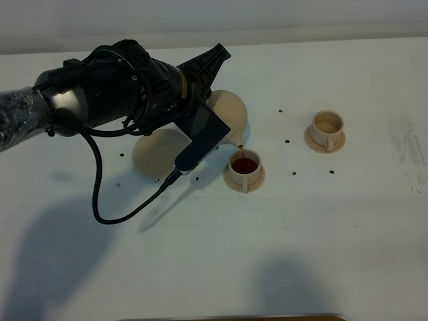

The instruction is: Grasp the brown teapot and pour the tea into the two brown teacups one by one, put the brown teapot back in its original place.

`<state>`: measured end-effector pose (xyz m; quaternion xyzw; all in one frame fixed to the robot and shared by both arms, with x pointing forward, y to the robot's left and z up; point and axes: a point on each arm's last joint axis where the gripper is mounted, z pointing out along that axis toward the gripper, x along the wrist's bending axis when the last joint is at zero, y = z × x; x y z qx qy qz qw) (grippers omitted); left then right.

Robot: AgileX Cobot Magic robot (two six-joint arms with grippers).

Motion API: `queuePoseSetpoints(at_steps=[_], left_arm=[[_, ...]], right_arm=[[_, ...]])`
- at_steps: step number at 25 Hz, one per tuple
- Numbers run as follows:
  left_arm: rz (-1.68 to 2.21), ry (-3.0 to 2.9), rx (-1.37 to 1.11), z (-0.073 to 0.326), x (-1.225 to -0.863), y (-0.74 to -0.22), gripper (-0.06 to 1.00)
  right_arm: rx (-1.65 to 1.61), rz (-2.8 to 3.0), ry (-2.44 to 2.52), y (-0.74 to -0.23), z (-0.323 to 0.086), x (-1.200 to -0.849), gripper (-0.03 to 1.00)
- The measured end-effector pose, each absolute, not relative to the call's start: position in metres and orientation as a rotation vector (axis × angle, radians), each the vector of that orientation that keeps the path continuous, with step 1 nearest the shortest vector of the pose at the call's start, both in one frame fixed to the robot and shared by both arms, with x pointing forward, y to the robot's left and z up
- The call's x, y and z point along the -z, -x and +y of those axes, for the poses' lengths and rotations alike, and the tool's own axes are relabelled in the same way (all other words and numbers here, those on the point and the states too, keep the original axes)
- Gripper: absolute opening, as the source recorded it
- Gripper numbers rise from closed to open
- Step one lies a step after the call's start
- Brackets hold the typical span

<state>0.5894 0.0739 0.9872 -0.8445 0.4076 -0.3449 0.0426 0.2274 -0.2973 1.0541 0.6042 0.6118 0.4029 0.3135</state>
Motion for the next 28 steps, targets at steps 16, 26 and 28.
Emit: queuePoseSetpoints(at_steps=[16,26,28], left_arm=[[1.264,2.559,1.070,0.0737,-0.9880,-0.5902,0.09],[1.290,2.537,1.078,0.0731,-0.9884,-0.5906,0.09],[1.292,2.535,1.079,0.0731,-0.9885,-0.5906,0.09]], right_arm=[[-1.062,1.613,-1.593,-0.2274,-0.2973,-1.0541,0.23],[-1.063,1.613,-1.594,-0.2274,-0.2973,-1.0541,0.23],[-1.062,1.614,-1.593,-0.2274,-0.2973,-1.0541,0.23]])
